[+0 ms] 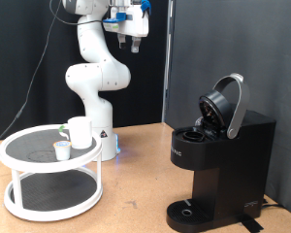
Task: Make a cup of coffee with the keurig machine
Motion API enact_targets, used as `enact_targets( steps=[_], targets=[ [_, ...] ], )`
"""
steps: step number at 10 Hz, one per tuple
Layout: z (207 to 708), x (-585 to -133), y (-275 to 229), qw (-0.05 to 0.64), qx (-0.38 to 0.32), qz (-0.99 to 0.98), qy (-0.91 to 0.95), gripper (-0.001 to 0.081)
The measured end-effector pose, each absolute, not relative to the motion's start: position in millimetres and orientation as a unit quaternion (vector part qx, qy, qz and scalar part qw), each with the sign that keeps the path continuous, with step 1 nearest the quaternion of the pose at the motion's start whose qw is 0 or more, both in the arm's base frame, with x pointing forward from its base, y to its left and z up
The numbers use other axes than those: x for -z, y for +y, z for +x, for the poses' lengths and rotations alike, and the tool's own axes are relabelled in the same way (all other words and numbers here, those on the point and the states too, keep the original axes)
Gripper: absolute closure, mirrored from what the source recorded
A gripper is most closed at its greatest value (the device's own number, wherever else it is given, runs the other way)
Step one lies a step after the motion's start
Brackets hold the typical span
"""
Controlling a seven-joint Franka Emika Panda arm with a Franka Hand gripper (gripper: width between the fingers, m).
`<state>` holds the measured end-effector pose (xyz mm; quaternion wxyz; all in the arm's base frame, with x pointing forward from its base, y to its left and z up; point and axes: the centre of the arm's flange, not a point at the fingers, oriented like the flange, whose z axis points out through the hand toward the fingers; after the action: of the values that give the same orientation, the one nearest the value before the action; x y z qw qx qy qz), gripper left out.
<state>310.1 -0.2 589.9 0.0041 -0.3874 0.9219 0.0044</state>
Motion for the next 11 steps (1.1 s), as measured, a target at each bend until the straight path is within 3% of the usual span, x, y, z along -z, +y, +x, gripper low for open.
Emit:
enact_targets(
  steps=[2,4,11],
  targets=[
    [307,-588,4,-0.026,-0.039,-0.388,0.92,0.0072],
    [310,-588,2,-0.01,-0.031,-0.387,0.922,0.0072],
    [310,-591,-102,0.045,0.014,-0.317,0.947,0.0072]
  ],
)
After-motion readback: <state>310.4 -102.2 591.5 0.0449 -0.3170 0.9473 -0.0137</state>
